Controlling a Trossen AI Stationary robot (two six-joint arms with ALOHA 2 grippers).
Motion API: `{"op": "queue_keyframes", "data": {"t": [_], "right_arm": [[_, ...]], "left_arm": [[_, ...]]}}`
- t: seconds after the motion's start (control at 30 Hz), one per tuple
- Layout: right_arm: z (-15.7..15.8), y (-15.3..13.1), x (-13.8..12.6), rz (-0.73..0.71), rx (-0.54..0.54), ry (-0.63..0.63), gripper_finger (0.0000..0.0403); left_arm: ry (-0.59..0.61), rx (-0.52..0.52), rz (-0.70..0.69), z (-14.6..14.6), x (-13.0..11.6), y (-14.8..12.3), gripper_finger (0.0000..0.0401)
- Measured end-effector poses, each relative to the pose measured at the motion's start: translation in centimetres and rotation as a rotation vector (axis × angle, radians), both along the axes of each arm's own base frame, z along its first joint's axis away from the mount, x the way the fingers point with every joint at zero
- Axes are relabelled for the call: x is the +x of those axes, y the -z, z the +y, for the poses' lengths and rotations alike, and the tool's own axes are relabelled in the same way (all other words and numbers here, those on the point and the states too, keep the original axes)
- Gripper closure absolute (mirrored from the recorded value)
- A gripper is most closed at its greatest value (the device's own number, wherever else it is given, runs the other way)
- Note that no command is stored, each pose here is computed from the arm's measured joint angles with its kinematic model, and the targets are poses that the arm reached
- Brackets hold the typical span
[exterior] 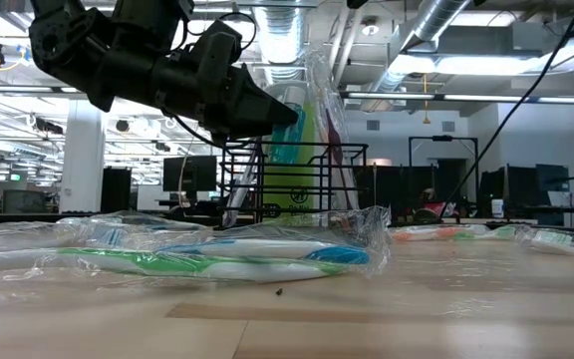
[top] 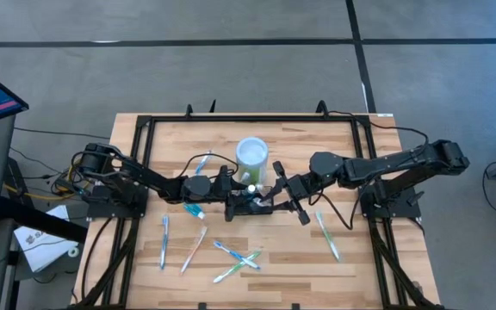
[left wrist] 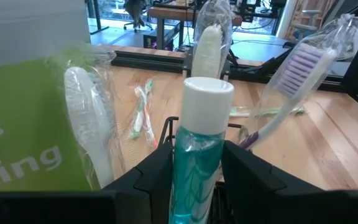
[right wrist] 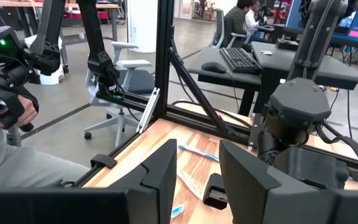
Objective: Pick & Place toothbrushing station
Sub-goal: Put the right mouthwash into the the wire organizer
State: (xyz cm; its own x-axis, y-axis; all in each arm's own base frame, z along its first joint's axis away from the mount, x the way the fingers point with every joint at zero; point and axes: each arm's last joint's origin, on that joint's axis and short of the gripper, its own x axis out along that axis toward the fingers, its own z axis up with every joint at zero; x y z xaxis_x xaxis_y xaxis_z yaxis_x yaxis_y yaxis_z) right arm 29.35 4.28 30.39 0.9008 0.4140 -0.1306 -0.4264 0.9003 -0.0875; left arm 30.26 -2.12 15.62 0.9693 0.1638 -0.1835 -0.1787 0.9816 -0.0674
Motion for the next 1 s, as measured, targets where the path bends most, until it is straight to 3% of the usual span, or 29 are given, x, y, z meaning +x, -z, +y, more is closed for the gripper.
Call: {"op": "queue_keyframes", "data": {"t": [1.0], "right_arm": [[0.02, 0.04, -0.01, 0.004, -0.001, -0.001, 0.0292]], "left_arm": [[0.116, -0.018, 0.070, -0.53, -0.19, 0.69, 0.0287]]}}
